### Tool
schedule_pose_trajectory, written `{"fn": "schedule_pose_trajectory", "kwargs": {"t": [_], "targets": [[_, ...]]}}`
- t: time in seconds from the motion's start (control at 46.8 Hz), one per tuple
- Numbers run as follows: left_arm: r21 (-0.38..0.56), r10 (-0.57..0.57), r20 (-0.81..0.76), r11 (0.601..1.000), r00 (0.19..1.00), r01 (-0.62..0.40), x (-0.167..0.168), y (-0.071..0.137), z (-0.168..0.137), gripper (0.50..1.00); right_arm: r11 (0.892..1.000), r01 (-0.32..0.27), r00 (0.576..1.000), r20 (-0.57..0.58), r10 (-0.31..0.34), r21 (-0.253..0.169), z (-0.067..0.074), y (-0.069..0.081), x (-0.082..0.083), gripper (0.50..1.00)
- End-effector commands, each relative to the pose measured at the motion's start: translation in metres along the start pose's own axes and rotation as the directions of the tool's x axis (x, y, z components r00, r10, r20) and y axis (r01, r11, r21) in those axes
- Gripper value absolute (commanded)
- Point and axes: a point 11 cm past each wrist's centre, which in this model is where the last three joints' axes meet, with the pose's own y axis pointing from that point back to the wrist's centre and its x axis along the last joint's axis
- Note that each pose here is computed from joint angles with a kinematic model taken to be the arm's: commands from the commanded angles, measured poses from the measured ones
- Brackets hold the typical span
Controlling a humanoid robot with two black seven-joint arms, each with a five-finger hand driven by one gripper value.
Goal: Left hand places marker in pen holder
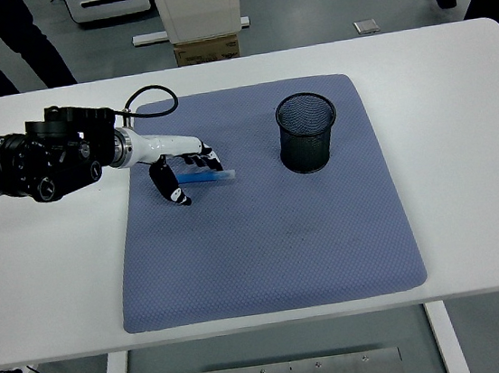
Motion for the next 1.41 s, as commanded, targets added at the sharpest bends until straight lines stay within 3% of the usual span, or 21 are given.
{"fn": "schedule_pose_trajectory", "kwargs": {"t": [0.0, 0.128, 0.385, 0.769, 1.389], "targets": [[0.000, -0.001, 0.002, 1.000, 1.000, 0.001, -0.0002, -0.0001, 0.0002, 0.760, 1.000, 0.000, 1.000, 0.000, 0.000, 0.000, 0.0000, 0.0000, 0.0000, 1.000], [-0.004, -0.007, 0.018, 1.000, 1.000, 0.007, -0.0009, -0.0014, 0.0024, 0.754, 1.000, 0.000, 1.000, 0.000, 0.000, 0.000, 0.0000, 0.0000, 0.0000, 1.000], [-0.007, -0.021, 0.041, 1.000, 0.999, 0.021, -0.0041, -0.0038, 0.0047, 0.640, 1.000, 0.000, 1.000, 0.000, 0.000, 0.000, 0.0000, 0.0000, 0.0000, 1.000], [-0.010, -0.022, 0.039, 1.000, 0.999, 0.022, -0.0042, -0.0038, 0.0051, 0.613, 1.000, 0.000, 1.000, 0.000, 0.000, 0.000, 0.0000, 0.0000, 0.0000, 1.000], [-0.021, 0.014, 0.048, 1.000, 0.999, -0.013, 0.0005, -0.0042, 0.0076, 0.622, 1.000, 0.000, 1.000, 0.000, 0.000, 0.000, 0.0000, 0.0000, 0.0000, 1.000]]}}
